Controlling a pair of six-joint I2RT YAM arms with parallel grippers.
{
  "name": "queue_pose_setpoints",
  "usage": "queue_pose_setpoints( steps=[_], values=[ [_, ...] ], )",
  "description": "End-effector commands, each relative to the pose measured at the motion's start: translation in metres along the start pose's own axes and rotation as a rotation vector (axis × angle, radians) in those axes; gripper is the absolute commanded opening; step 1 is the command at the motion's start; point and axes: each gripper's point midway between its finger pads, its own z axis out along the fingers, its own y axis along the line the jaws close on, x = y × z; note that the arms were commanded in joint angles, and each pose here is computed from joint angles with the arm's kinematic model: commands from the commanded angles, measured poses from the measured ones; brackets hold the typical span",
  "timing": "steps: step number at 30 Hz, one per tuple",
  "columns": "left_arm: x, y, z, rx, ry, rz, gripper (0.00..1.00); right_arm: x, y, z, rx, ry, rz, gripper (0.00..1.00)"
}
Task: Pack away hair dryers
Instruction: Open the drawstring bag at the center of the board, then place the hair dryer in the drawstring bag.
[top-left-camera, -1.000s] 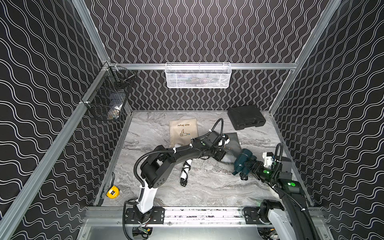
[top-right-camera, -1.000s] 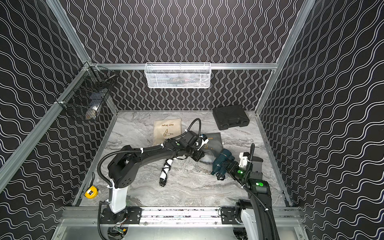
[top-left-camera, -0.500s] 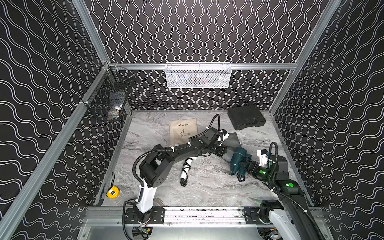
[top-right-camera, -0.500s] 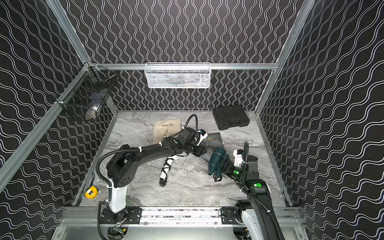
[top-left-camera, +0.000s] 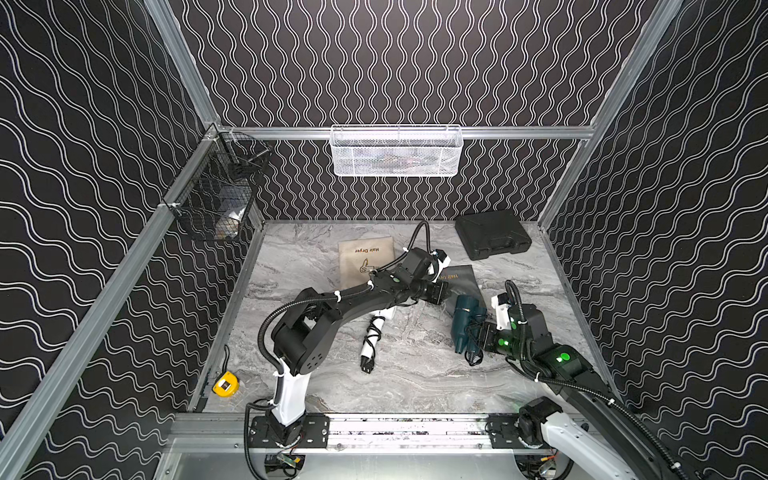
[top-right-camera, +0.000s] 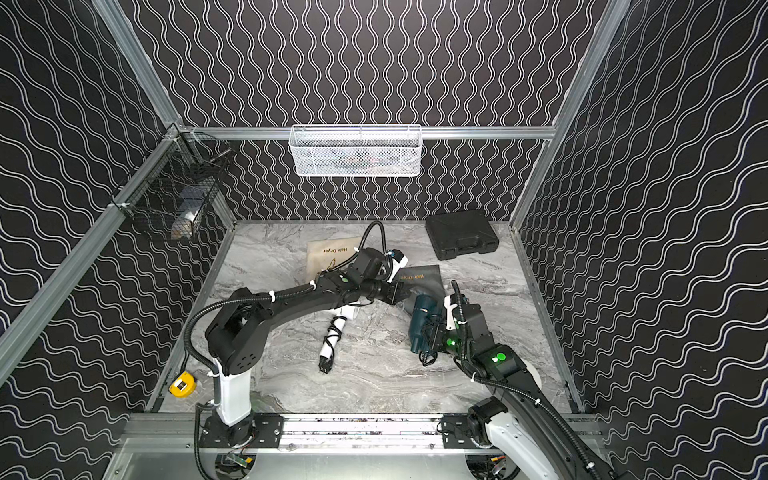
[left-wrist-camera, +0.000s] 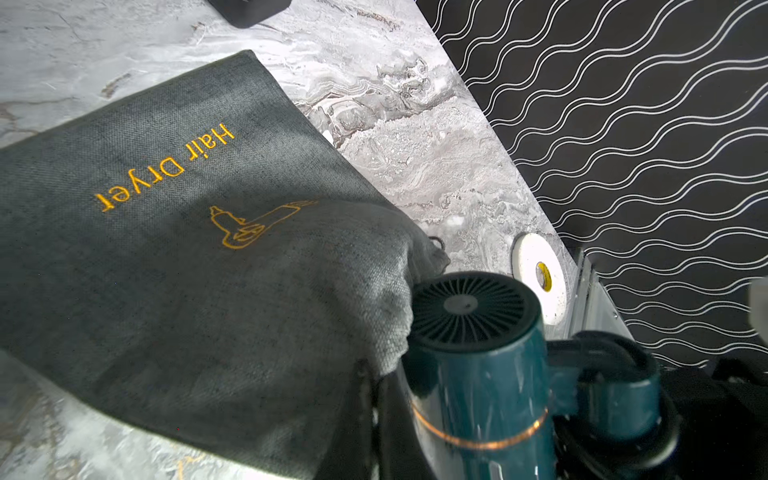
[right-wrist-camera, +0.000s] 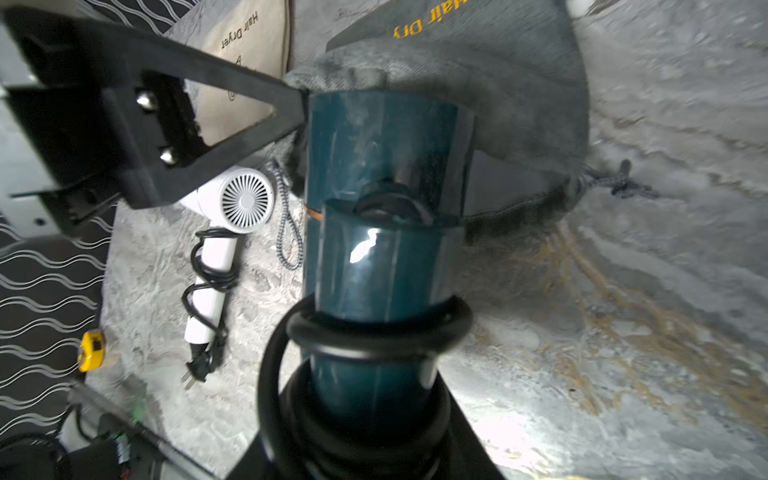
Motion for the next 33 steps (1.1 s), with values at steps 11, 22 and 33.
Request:
queue_pose_setpoints(
  steps=[11, 22, 33],
  values=[
    [-0.026, -0.008, -0.009, 0.022, -0.053, -0.043, 0.0, -0.009, 0.011, -0.009, 0.037, -0.038, -0.099, 0.0],
    [-0.033, -0.014, -0.011, 0.018, -0.043, -0.022, 0.0, 0.0, 0.021, 0.005, 0.057, 0.016, -0.164, 0.0],
    [-0.038, -0.039, -0.023, 0.105, -0.075, 0.038, 0.0, -0.008, 0.025, 0.017, 0.105, 0.035, -0.197, 0.0]
  ],
)
